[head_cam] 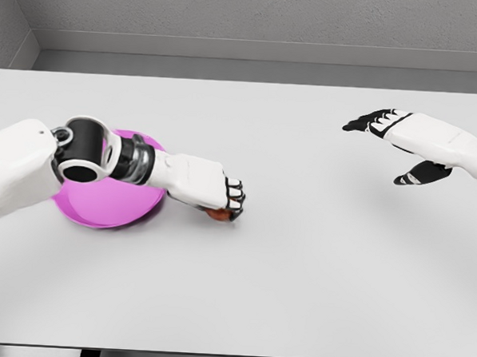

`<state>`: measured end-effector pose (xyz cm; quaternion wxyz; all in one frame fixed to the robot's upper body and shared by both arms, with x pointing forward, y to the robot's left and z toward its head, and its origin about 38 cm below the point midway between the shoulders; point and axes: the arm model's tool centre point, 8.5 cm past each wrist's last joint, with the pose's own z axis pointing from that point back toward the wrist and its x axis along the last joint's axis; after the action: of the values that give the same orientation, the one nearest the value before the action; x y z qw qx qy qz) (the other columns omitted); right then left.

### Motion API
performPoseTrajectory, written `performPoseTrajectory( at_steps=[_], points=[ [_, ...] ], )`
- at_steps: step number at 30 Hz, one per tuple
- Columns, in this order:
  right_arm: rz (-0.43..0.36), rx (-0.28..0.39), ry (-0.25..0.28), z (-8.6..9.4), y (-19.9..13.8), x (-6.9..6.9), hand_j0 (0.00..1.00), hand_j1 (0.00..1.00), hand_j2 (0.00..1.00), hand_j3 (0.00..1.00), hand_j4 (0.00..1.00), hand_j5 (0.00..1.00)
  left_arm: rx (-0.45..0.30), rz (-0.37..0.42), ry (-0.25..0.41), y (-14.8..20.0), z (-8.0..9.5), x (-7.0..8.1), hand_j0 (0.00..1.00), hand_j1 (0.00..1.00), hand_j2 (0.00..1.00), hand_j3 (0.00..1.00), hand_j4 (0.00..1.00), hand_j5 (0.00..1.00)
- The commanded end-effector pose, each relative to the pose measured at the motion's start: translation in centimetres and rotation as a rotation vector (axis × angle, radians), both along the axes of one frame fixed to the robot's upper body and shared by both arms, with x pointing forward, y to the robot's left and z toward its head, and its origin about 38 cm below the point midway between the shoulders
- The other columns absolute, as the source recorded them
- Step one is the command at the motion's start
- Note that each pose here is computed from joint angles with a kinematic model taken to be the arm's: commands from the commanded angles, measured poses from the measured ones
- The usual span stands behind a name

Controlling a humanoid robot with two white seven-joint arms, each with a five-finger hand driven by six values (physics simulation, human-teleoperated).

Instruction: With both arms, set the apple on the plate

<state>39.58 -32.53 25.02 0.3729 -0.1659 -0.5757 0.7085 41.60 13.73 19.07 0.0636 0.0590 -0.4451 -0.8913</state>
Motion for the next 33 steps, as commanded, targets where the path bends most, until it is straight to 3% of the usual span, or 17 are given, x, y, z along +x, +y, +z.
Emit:
performPoseTrajectory(
  at_steps=[1, 7, 14, 18, 24, 29, 30, 32, 33],
  points=[
    [-0.001, 0.004, 0.002, 0.0, 0.0, 0.0, 1.0, 1.0, 1.0, 1.0, 1.0, 1.0, -0.051, 0.065, 0.01, 1.7, 1.5, 1.2, 0.16, 0.16, 0.16, 0.16, 0.16, 0.16],
    [-0.002, 0.002, 0.002, 0.0, -0.1, 0.0, 1.0, 1.0, 1.0, 1.0, 1.0, 1.0, -0.204, 0.239, 0.073, 6.0, 3.2, 3.6, 0.17, 0.17, 0.17, 0.17, 0.17, 0.17],
    [-0.002, 0.002, 0.003, 0.0, -0.1, 0.0, 1.0, 1.0, 1.0, 1.0, 1.0, 1.0, -0.126, 0.364, 0.038, 13.1, 4.1, 3.6, 0.17, 0.17, 0.17, 0.17, 0.17, 0.17],
    [-0.002, 0.002, 0.003, 0.0, -0.1, 0.0, 1.0, 1.0, 1.0, 1.0, 1.0, 1.0, -0.041, 0.421, 0.013, 16.1, 3.8, 3.5, 0.17, 0.17, 0.17, 0.17, 0.17, 0.17],
    [-0.002, 0.002, 0.003, 0.0, -0.1, 0.0, 1.0, 1.0, 1.0, 1.0, 1.0, 1.0, 0.023, 0.427, 0.006, 16.7, 2.1, 3.2, 0.18, 0.18, 0.18, 0.18, 0.18, 0.18],
    [-0.002, 0.002, 0.003, 0.0, -0.1, 0.0, 1.0, 1.0, 1.0, 1.0, 1.0, 1.0, 0.024, 0.425, 0.016, 16.6, 1.6, 3.0, 0.2, 0.2, 0.2, 0.2, 0.2, 0.2],
    [-0.002, 0.002, 0.002, 0.0, -0.1, 0.0, 1.0, 1.0, 1.0, 1.0, 1.0, 1.0, 0.026, 0.425, 0.016, 16.6, 1.6, 3.0, 0.26, 0.26, 0.26, 0.26, 0.26, 0.26],
    [-0.003, 0.003, 0.0, 0.1, -0.1, 0.0, 1.0, 1.0, 1.0, 1.0, 1.0, 1.0, 0.027, 0.425, 0.015, 16.6, 1.6, 3.0, 0.65, 0.65, 0.65, 0.65, 0.65, 0.65],
    [-0.002, 0.002, 0.002, 0.0, -0.1, 0.0, 1.0, 1.0, 1.0, 1.0, 1.0, 1.0, 0.027, 0.425, 0.015, 16.6, 1.6, 3.0, 0.97, 0.97, 0.97, 0.97, 0.97, 0.97]
  ],
)
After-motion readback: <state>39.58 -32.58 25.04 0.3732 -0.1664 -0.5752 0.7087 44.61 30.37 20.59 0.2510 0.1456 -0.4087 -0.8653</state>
